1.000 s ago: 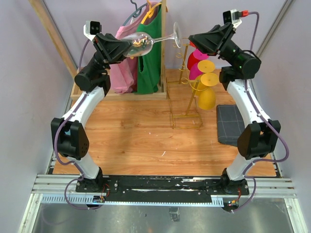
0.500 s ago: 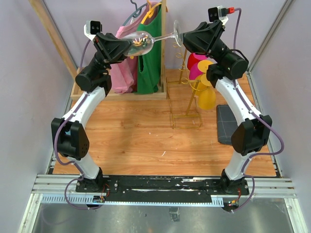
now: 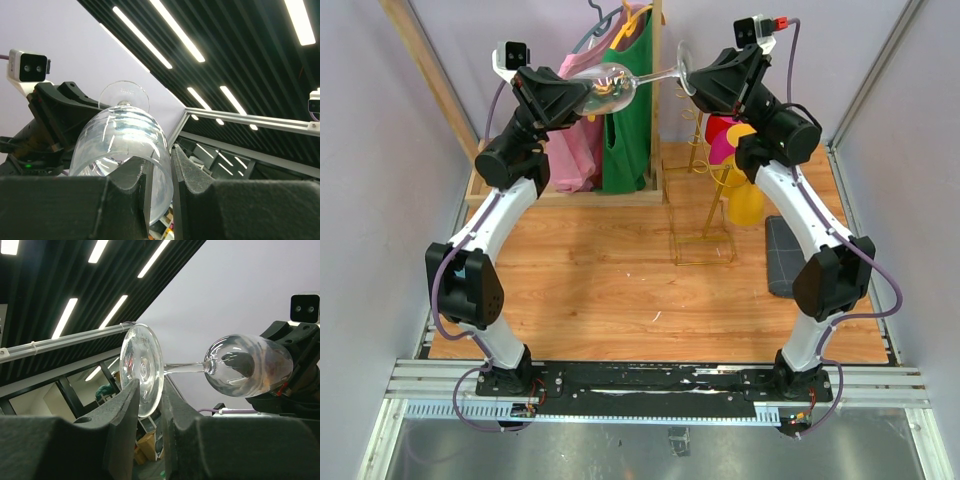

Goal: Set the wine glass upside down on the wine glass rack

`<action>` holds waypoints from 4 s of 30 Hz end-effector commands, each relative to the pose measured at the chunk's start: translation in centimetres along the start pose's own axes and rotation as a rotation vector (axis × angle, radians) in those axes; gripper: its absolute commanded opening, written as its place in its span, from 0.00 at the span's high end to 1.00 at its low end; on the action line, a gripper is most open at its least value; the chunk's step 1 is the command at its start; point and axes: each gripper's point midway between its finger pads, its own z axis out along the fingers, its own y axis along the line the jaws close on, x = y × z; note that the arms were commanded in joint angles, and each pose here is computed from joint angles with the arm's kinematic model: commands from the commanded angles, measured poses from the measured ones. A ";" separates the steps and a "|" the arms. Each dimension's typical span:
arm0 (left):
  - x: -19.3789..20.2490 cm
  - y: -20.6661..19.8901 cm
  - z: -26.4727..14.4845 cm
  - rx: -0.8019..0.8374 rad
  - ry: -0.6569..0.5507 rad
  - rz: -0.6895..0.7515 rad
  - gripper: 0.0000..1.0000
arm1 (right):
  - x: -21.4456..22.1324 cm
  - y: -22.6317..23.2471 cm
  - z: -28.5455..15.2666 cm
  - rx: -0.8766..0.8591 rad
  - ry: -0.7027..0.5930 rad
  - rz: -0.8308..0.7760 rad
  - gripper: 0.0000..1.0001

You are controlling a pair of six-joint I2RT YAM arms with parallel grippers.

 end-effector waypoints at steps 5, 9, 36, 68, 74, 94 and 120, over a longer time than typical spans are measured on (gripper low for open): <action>3.2 -5.1 -0.8 0.212 0.111 0.062 1.00 | 1.3 2.0 0.9 -0.075 0.033 -0.004 0.99; 3.3 -5.1 -0.8 0.208 0.118 0.065 0.95 | 1.3 2.4 1.0 -0.083 0.032 -0.011 0.99; 0.9 -3.2 -6.5 -0.094 0.075 0.238 0.48 | 0.5 5.1 0.3 -0.011 0.039 -0.107 0.99; 2.7 2.1 -7.4 -0.630 0.009 0.195 0.49 | 6.7 -5.2 -5.0 0.628 0.215 -0.106 0.99; 3.2 4.1 -8.0 -0.731 0.026 0.201 0.49 | 8.2 -7.6 -5.9 0.704 0.258 -0.080 0.99; 7.6 9.1 -8.9 -0.902 0.132 0.160 0.53 | 9.8 -11.1 -6.8 0.816 0.308 -0.091 0.99; 9.6 11.0 -8.5 -0.987 0.148 0.180 0.97 | 10.3 -12.5 -7.2 0.856 0.325 -0.093 0.99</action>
